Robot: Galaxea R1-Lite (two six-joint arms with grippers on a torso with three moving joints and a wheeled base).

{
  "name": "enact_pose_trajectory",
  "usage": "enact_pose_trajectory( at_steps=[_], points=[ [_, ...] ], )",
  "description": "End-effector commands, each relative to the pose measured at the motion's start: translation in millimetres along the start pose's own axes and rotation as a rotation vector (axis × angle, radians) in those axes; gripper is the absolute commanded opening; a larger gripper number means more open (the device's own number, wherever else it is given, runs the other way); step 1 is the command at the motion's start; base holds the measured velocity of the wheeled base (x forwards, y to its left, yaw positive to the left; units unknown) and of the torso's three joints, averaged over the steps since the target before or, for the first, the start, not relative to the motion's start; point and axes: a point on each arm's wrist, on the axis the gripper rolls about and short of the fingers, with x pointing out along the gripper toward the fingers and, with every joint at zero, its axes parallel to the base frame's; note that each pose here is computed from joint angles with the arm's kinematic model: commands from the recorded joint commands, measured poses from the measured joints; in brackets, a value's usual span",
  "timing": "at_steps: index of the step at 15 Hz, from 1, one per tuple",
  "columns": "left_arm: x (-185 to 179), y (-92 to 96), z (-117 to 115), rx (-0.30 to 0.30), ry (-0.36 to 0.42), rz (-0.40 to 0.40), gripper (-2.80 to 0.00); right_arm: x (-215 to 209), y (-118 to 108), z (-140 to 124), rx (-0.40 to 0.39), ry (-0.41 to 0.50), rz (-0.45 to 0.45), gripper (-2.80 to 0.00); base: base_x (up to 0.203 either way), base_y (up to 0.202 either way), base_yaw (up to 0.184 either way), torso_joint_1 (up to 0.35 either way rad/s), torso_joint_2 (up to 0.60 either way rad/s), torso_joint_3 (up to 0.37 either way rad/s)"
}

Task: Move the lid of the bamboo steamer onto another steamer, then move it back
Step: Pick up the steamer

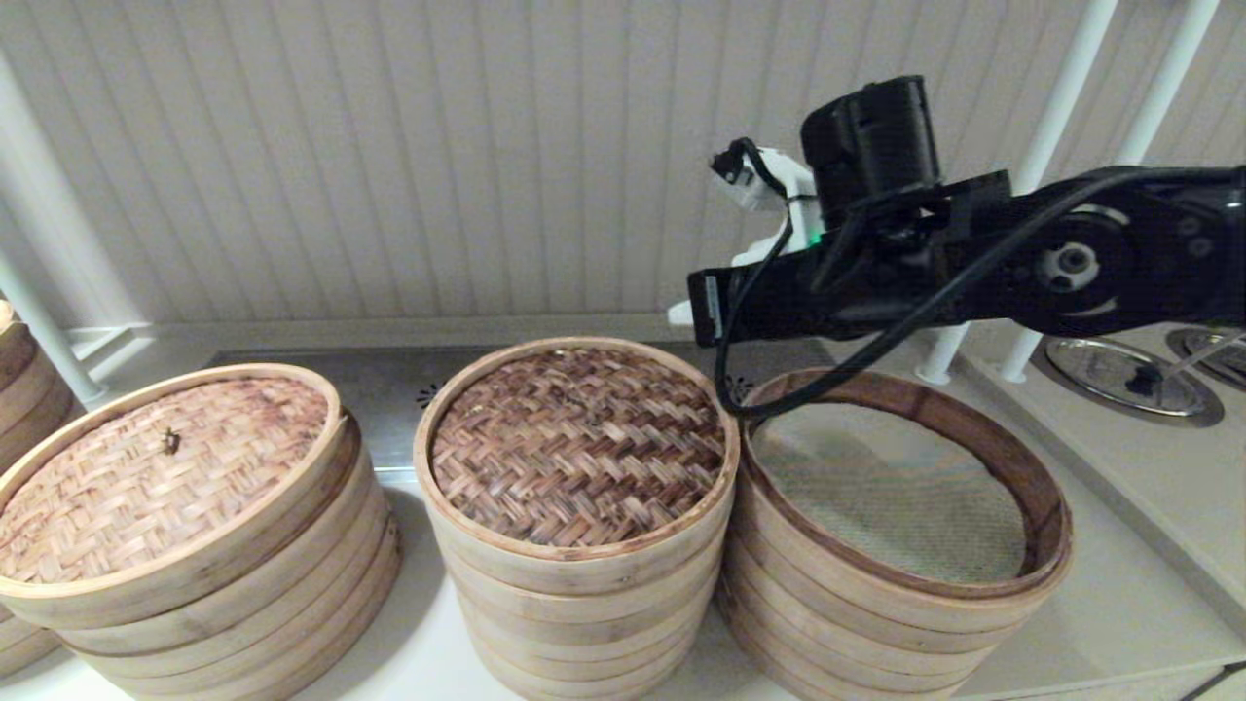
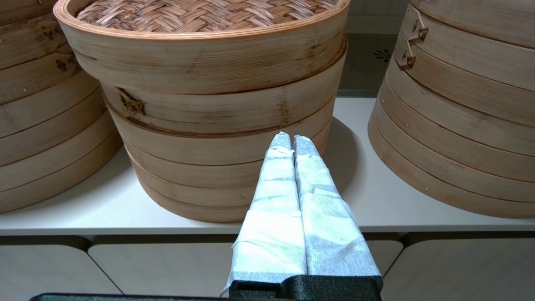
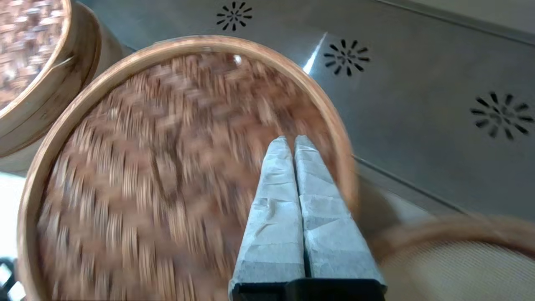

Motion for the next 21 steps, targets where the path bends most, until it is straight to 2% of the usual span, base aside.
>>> enact_pose_trajectory(
  at_steps=[1, 5, 9, 13, 21],
  points=[
    [0, 0.0, 0, 0.000, -0.001, 0.001, -2.80, 32, 18, -9, -0.023, 0.021, -0.031, 0.00, 0.000, 0.000, 0.000, 0.000, 0.00, 0.000],
    [0, 0.0, 0, 0.000, 0.000, 0.001, -2.80, 44, 42, -11, -0.049, 0.019, 0.011, 0.00, 0.000, 0.000, 0.000, 0.000, 0.00, 0.000],
    [0, 0.0, 0, 0.000, -0.002, 0.001, -2.80, 54, 44, -15, -0.054, 0.027, 0.013, 0.00, 0.000, 0.000, 0.000, 0.000, 0.00, 0.000],
    [0, 0.0, 0, 0.000, 0.000, 0.001, -2.80, 57, 57, -19, -0.067, 0.036, 0.033, 0.00, 0.000, 0.000, 0.000, 0.000, 0.00, 0.000],
    [0, 0.0, 0, 0.000, 0.000, 0.001, -2.80, 55, 69, -27, -0.084, 0.044, -0.022, 0.00, 0.000, 0.000, 0.000, 0.000, 0.00, 0.000]
  ],
)
